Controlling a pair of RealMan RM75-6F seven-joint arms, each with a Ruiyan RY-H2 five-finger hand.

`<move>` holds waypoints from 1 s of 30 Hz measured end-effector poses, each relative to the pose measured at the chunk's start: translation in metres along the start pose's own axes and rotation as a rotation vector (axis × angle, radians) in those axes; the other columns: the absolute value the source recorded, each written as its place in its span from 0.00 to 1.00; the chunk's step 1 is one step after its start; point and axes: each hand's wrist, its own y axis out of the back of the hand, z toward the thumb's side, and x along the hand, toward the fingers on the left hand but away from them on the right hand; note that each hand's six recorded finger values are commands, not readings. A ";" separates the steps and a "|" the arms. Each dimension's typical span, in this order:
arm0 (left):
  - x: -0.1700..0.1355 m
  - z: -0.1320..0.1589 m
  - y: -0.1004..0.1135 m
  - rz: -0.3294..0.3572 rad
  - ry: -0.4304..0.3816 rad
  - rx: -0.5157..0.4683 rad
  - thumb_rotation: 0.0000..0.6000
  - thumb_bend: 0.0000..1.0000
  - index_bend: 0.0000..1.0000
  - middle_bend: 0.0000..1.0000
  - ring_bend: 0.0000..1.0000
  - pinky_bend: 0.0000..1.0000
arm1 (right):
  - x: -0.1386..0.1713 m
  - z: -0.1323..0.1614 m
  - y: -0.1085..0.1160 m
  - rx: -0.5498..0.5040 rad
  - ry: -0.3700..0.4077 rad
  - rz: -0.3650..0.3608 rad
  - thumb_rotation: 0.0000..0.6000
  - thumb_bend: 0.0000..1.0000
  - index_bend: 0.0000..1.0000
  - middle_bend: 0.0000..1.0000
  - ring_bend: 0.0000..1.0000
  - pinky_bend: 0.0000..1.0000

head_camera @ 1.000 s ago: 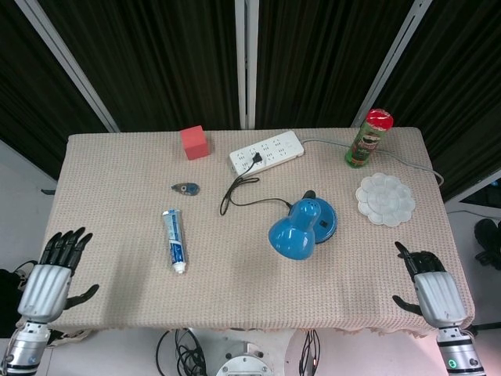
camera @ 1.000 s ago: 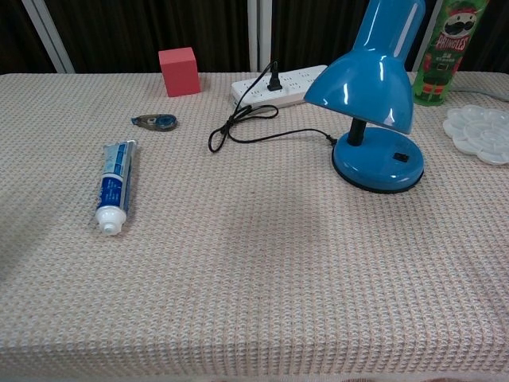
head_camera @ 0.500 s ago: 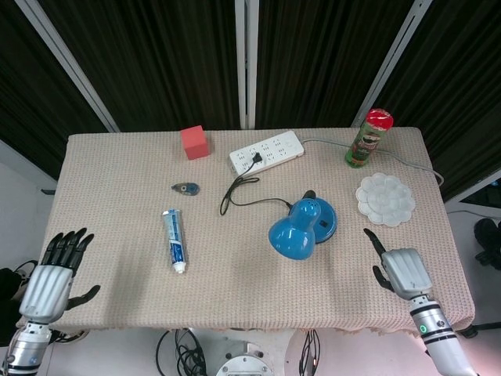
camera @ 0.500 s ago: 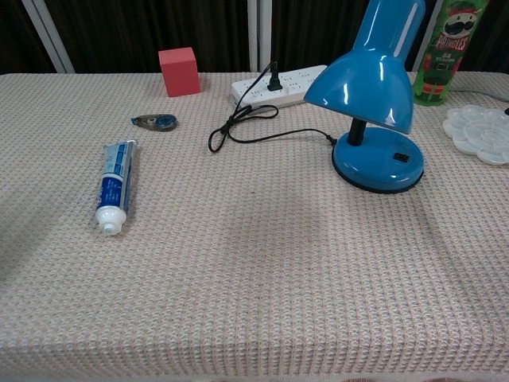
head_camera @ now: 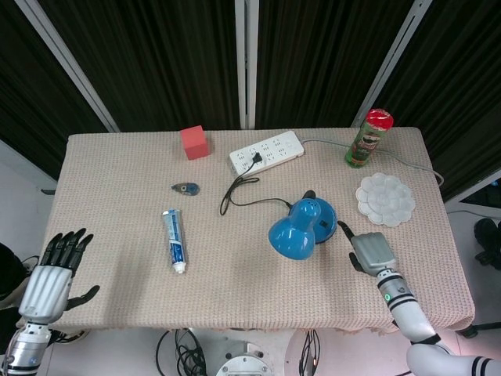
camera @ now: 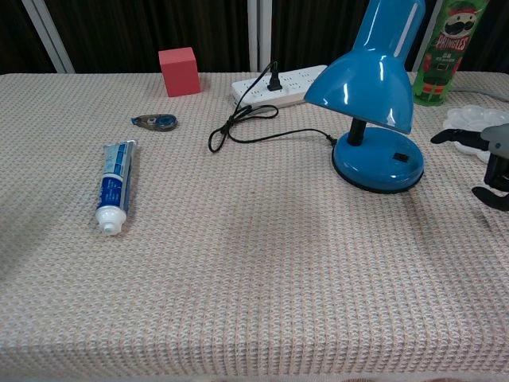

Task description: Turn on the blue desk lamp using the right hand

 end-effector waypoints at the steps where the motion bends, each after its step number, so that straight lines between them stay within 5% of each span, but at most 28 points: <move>1: 0.000 0.000 0.000 -0.001 0.001 0.000 1.00 0.14 0.00 0.00 0.00 0.00 | -0.003 0.003 0.000 0.002 0.004 0.006 1.00 0.47 0.00 0.94 0.88 0.79; 30: 0.001 -0.004 0.003 0.007 0.008 -0.016 1.00 0.14 0.00 0.00 0.00 0.00 | -0.016 0.016 -0.016 0.010 0.011 0.090 1.00 0.48 0.00 0.94 0.88 0.79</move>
